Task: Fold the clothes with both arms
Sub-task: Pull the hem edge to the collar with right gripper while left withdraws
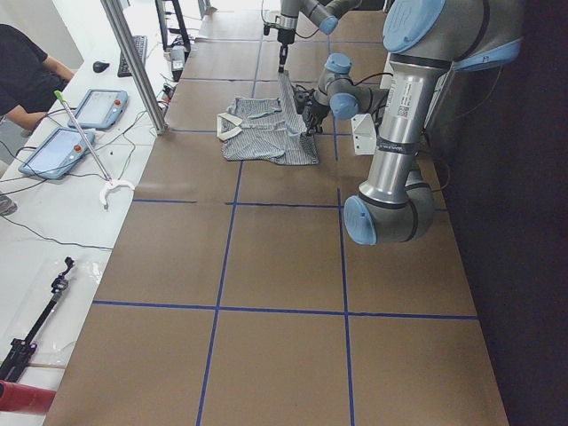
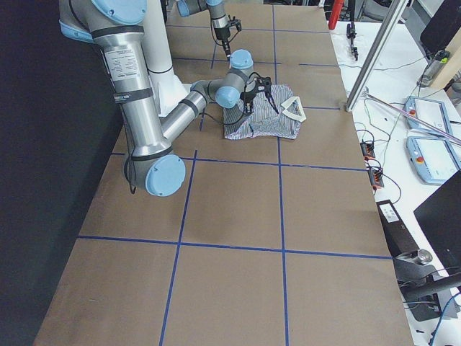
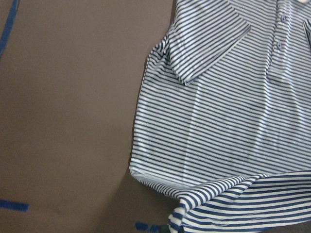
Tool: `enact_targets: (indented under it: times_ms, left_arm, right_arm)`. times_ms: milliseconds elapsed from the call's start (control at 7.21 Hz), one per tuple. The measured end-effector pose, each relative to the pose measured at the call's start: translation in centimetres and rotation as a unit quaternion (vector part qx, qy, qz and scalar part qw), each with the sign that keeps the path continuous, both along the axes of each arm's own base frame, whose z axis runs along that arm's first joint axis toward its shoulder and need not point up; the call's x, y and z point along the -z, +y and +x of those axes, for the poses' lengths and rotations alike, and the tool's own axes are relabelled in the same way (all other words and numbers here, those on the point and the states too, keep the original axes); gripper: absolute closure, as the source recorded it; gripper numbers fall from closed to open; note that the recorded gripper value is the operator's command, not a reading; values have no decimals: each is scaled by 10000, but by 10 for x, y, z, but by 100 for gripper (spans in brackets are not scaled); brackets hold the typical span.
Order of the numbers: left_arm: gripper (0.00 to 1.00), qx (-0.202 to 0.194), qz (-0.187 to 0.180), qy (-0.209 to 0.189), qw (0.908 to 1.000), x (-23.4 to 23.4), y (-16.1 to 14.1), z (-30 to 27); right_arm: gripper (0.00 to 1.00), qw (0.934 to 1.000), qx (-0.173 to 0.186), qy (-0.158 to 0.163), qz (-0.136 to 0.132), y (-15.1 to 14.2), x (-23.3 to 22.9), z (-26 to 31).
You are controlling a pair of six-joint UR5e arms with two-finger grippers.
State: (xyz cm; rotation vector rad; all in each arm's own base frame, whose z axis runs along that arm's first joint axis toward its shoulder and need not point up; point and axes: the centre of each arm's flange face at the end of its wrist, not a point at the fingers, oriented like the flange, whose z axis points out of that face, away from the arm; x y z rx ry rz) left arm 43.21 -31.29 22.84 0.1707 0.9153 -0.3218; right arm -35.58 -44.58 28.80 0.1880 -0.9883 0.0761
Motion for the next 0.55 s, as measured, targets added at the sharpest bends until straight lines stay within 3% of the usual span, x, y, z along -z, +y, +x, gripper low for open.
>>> enact_targets:
  times_ms: [555]
  left_arm:
    - [100,470,102,147,9987,-18,-111,1]
  right_arm:
    - [100,9990,-370,185,-144,-89,7,-20]
